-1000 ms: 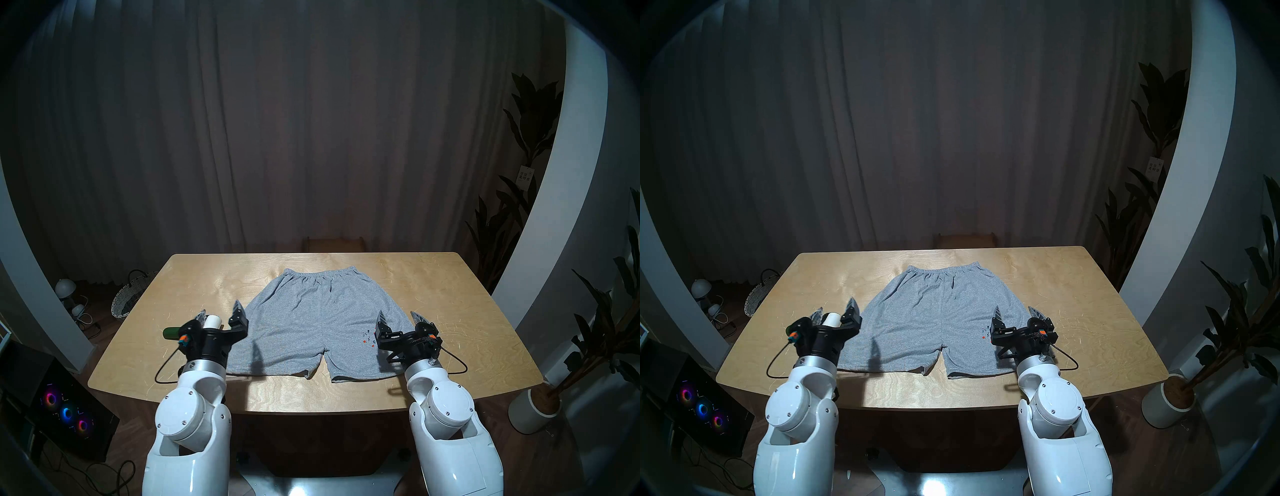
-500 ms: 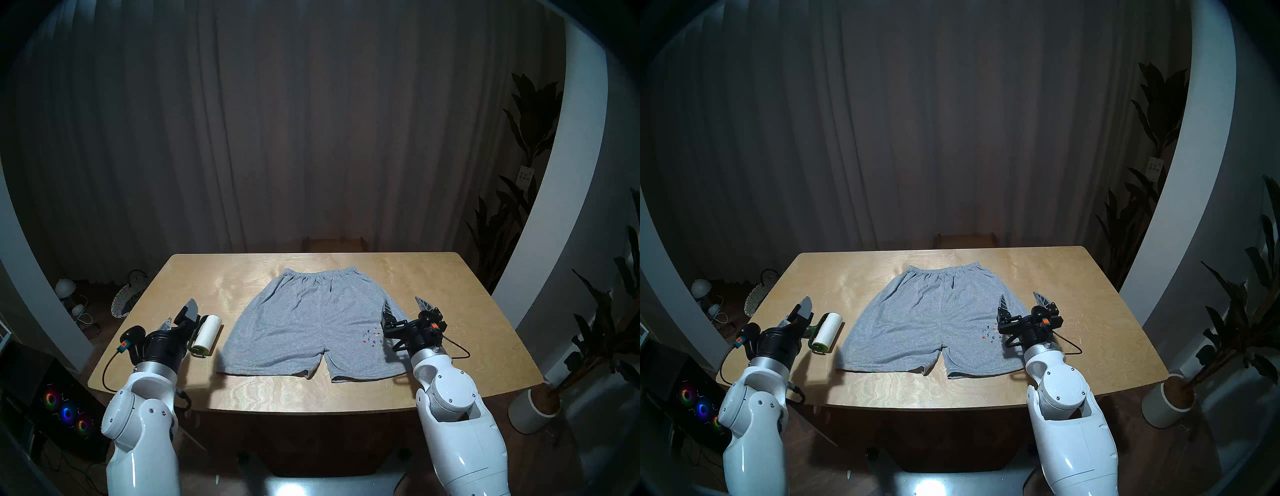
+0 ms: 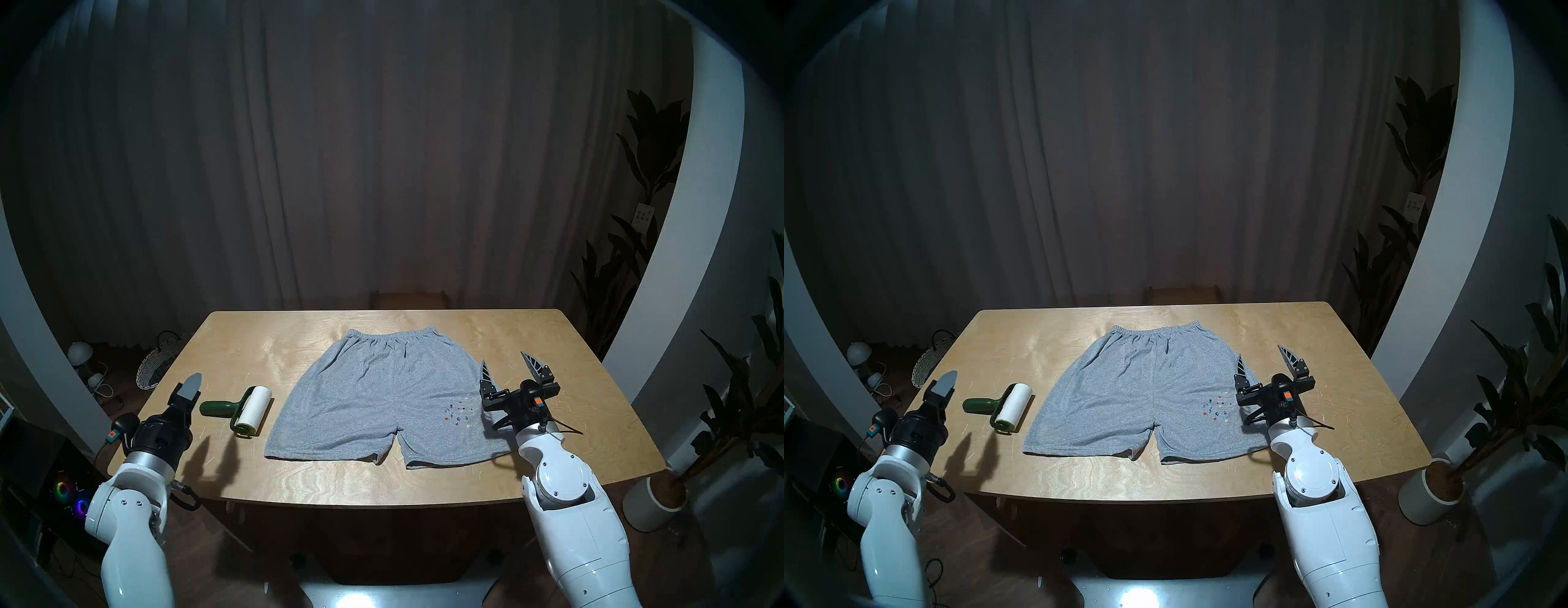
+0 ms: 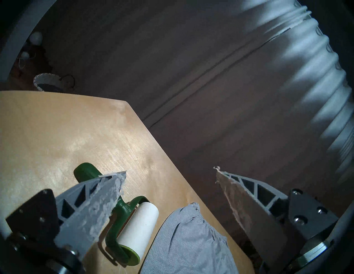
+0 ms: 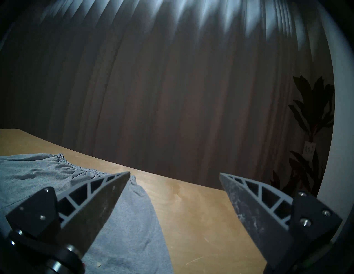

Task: Remove lint and debris from pants with a lint roller

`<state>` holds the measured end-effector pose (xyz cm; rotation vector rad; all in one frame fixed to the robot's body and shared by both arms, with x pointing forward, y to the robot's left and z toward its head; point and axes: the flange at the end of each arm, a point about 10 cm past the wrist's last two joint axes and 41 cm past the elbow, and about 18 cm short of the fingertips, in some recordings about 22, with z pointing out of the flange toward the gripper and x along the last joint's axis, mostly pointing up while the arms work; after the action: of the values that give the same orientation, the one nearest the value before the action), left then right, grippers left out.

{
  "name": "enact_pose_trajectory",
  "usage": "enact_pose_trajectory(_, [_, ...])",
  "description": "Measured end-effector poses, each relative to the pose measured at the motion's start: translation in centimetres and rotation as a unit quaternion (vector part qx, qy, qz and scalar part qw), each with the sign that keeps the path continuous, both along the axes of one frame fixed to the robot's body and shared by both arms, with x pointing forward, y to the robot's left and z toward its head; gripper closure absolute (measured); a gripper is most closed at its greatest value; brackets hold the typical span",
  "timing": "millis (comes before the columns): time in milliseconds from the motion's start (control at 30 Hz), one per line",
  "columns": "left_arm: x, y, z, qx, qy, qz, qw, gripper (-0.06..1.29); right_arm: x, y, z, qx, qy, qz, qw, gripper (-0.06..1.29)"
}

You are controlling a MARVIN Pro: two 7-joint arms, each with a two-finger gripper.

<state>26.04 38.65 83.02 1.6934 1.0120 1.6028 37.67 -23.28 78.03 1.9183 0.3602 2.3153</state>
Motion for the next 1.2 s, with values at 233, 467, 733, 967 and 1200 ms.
enact_pose_trajectory(233, [0.2,1.9,-1.5,-0.080,0.016,-0.016,0.9965,0.03,0.3,0.5,-0.1,-0.020,-0.041,0.008,0.9989,0.00])
enact_pose_trajectory(467, [0.8,2.8,-2.6,-0.123,0.049,-0.029,0.9908,0.03,0.7,0.2,-0.2,-0.029,-0.078,0.001,0.9965,0.00])
enact_pose_trajectory(733, [1.6,3.8,-3.9,-0.150,0.093,-0.024,0.9840,0.03,1.1,-0.7,0.2,-0.036,-0.112,-0.015,0.9929,0.00])
enact_pose_trajectory(967, [2.9,3.8,-4.1,-0.170,0.110,-0.024,0.9790,0.03,1.4,-1.1,1.0,-0.038,-0.138,-0.029,0.9893,0.00])
enact_pose_trajectory(1200, [4.3,2.8,-4.1,-0.187,0.120,-0.025,0.9746,0.03,1.4,-1.4,1.3,-0.039,-0.150,-0.043,0.9870,0.00])
